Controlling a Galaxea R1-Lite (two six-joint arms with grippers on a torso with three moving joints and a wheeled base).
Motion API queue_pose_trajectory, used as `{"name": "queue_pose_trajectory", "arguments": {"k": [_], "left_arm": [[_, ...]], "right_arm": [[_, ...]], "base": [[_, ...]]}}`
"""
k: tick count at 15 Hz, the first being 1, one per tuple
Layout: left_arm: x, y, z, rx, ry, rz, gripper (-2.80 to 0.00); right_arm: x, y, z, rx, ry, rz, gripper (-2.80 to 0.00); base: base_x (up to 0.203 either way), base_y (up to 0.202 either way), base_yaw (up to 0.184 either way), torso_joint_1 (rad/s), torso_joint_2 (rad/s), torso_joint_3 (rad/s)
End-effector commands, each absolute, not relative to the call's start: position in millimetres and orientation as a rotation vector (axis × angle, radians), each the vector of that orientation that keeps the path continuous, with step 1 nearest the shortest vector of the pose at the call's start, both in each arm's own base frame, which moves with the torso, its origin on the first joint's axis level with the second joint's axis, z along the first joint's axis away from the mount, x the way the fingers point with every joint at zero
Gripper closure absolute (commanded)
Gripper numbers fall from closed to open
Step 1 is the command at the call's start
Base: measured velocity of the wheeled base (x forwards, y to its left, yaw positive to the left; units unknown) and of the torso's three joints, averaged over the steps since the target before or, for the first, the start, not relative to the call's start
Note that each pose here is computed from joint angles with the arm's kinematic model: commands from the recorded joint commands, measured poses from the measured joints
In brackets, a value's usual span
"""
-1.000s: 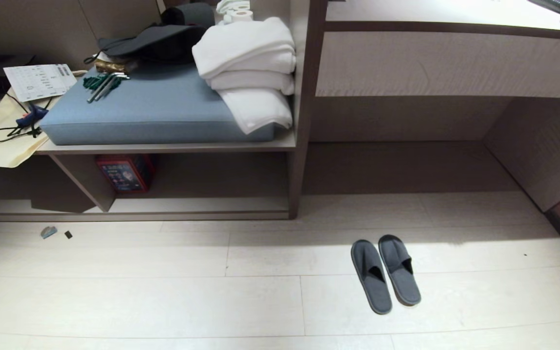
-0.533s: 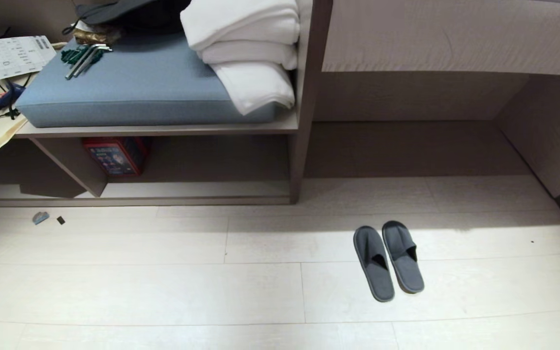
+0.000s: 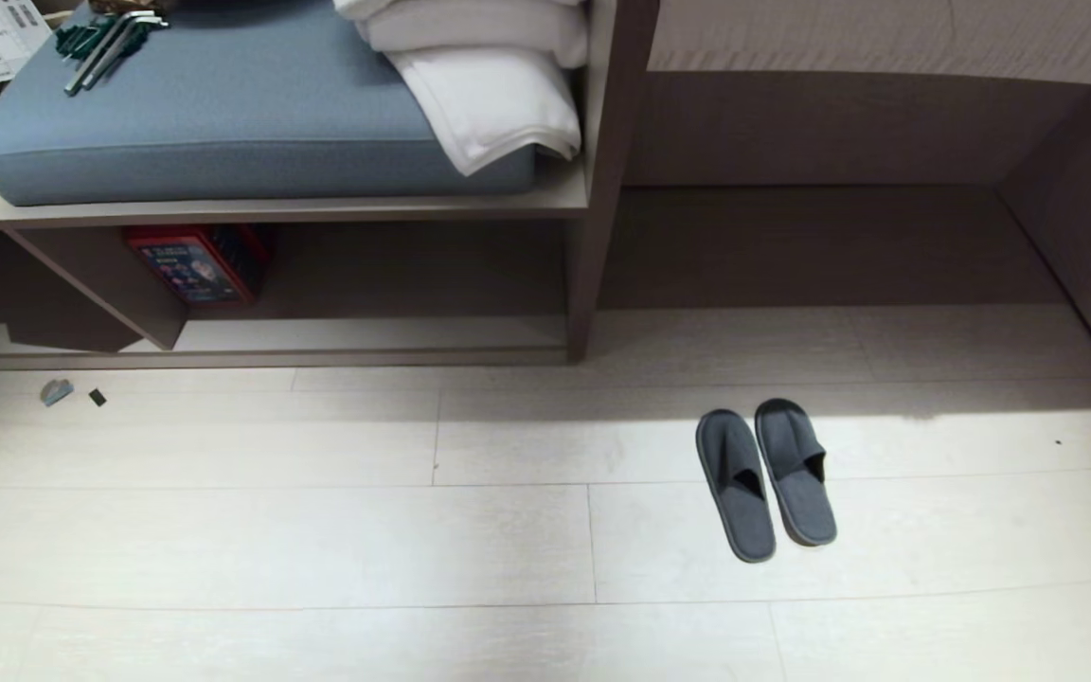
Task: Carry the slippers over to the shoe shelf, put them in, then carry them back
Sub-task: Pick up the slippers on the floor
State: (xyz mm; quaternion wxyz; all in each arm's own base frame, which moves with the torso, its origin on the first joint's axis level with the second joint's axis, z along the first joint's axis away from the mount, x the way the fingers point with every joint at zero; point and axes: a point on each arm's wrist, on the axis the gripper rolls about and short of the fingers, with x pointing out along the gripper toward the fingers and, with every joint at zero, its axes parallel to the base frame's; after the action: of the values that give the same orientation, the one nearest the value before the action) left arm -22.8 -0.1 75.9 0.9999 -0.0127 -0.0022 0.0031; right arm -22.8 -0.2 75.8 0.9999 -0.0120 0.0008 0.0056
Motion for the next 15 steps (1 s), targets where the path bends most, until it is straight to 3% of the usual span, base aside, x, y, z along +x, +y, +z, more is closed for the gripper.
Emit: {"name": "queue_pose_trajectory", "arguments": {"k": [1,15], "left_arm": [[-22.8,-0.1,76.0,-0.026,-0.005,0.007,0.00],[-22.8,-0.1,76.0,-0.026,-0.005,0.006,0.00]], "right_arm": [[-22.7,-0.2,75.8,-0.025,0.003,0.012,0.00],[-22.7,-0.2,76.0,-0.025,0.001,0.012,0.00]], "base": [[0.000,0.000,0.000,0.002,0.00,-0.203],[0.000,0.000,0.000,0.002,0.00,-0.199]]}}
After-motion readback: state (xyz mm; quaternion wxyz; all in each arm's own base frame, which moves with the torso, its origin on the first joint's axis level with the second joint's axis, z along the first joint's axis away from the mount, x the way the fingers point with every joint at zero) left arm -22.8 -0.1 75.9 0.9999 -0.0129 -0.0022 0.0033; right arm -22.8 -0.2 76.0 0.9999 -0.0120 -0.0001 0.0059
